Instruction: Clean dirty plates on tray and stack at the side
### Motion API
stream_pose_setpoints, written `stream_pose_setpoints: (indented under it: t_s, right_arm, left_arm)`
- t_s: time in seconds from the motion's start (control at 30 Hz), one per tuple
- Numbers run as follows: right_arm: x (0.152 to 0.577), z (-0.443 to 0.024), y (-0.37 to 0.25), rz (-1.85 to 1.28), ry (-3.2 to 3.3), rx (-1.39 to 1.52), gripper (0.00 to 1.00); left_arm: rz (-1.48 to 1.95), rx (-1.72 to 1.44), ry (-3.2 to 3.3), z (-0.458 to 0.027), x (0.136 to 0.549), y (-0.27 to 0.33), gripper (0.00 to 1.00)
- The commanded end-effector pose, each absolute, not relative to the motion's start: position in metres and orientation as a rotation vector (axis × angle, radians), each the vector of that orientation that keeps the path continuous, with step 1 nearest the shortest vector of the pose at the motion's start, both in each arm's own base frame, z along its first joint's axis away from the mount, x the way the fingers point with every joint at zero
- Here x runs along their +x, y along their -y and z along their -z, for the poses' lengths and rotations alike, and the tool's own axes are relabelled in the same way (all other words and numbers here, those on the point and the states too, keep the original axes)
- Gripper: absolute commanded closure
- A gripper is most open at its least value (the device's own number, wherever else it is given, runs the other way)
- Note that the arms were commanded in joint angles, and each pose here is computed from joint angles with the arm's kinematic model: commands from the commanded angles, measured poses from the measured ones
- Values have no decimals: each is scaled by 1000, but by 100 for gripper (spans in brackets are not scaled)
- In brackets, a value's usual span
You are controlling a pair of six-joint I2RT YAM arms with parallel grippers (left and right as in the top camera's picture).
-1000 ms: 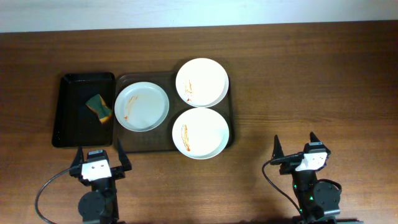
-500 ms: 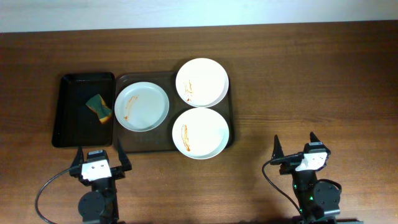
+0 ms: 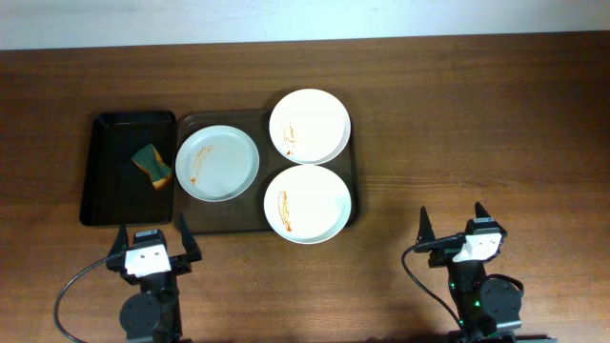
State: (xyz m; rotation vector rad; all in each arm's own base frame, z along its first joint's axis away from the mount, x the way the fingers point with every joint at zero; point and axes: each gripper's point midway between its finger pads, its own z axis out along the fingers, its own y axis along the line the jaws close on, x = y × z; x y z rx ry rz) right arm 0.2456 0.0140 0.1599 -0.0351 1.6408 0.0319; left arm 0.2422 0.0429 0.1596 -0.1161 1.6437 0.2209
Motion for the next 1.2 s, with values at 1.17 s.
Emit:
stream_pose_setpoints:
  t_s: [1.17]
  right_arm:
    - [244,-172,-35,-138,-1588,-126,2]
  left_arm:
    - [-95,39,-1545,-182,246,-12,1]
